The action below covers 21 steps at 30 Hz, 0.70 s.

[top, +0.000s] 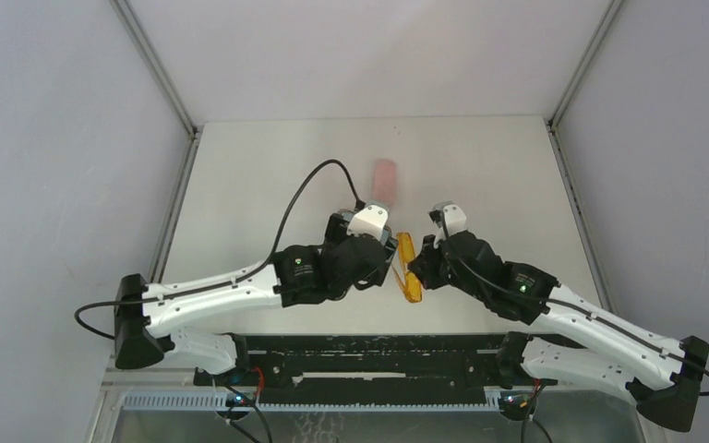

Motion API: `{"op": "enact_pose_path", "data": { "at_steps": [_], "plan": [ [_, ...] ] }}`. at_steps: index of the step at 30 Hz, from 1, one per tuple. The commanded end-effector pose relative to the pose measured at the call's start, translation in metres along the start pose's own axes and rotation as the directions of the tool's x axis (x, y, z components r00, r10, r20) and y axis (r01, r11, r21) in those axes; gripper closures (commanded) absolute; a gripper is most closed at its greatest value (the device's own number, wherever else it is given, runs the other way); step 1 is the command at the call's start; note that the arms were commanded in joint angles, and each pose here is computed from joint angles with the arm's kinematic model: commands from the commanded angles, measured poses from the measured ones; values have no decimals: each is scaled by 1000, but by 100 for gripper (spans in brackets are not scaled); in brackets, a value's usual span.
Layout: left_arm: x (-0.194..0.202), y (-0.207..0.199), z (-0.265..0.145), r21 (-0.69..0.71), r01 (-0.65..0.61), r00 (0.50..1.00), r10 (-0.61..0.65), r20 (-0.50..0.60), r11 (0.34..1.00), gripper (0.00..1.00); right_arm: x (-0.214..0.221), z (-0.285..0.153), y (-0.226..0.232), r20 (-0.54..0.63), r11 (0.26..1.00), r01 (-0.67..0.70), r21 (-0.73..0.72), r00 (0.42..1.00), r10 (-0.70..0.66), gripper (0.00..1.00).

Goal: Organize the sunglasses
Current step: Fold the sunglasses.

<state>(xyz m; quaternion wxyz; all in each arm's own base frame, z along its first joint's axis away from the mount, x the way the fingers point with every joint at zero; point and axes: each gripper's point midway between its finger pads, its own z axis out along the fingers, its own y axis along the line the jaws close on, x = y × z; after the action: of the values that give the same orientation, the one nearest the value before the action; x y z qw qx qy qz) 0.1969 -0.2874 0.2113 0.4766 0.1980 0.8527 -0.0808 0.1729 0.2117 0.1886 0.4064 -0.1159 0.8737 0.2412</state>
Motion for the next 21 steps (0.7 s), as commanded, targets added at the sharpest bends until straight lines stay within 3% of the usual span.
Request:
{"op": "enact_pose_path", "data": {
  "at_steps": [1,8,12,17,21],
  "plan": [
    [-22,-16,-2,30,-36,999,36,-2,999,8,-23,-9,36,56,992,64,-113,997,-58,100],
    [-19,-25,8,19,-65,997,65,-36,998,8,-21,-10,57,57,980,114,-166,993,-106,100],
    [-19,-15,6,-19,-30,999,30,-15,999,7,-23,-10,38,71,994,84,-64,994,-80,100],
    [7,5,12,4,113,994,-113,-10,994,7,-24,-10,-23,111,980,-58,191,993,37,100],
    [39,26,27,38,276,961,-275,-31,960,8,-18,-7,-46,114,968,-112,222,990,89,100]
  ]
}}
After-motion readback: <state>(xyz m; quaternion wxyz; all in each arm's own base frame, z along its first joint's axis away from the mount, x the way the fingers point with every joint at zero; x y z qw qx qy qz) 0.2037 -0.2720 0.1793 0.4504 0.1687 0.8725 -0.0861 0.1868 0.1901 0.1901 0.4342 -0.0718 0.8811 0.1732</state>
